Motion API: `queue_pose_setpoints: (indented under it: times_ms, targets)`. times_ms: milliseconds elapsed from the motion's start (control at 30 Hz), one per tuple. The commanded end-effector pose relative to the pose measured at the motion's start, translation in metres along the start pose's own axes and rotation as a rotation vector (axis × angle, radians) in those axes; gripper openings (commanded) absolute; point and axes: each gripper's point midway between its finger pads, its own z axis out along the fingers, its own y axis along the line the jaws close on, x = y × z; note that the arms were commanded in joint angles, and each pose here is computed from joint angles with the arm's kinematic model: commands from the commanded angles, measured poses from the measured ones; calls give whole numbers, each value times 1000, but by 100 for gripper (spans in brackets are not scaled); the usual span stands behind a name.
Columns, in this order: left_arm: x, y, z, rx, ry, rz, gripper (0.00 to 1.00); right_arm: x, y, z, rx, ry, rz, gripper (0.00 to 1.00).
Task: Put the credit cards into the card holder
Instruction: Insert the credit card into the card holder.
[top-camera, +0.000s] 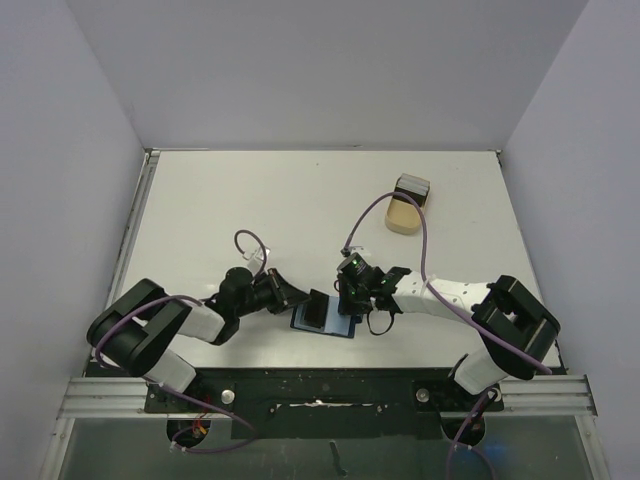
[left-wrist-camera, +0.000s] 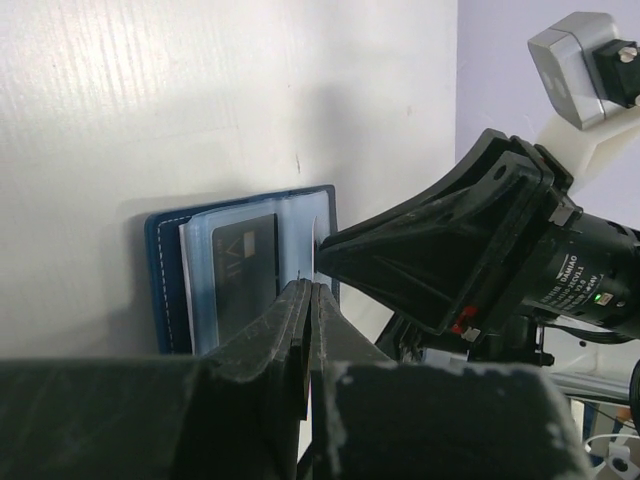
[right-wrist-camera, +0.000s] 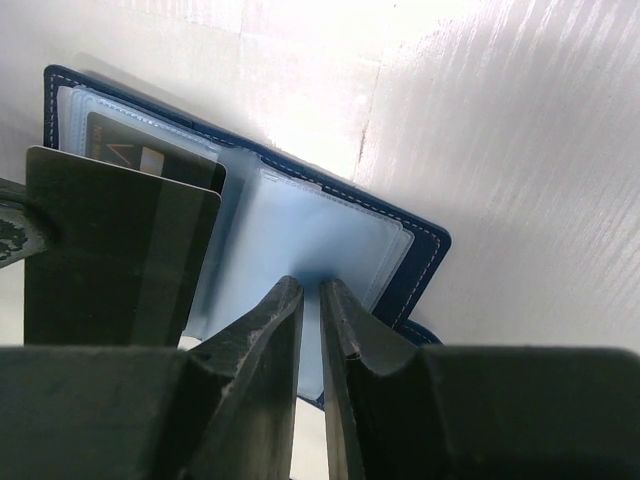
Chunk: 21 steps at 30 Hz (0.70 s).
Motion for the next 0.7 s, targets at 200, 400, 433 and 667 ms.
queue_pose_setpoints:
  times_ms: [200, 400, 433, 667]
  targets:
    - [-2, -6, 11, 39, 1, 36, 0, -4, 1, -3, 6, -33, 10, 16]
    - [2, 1, 12, 28, 12, 35, 0, -4, 0, -2, 16, -35, 7, 16]
    - [2, 1, 13, 28, 13, 36, 0, -4, 0, -2, 17, -32, 7, 16]
    - [4, 1, 21, 42, 24, 12, 0, 0, -4, 1, 31, -20, 7, 17]
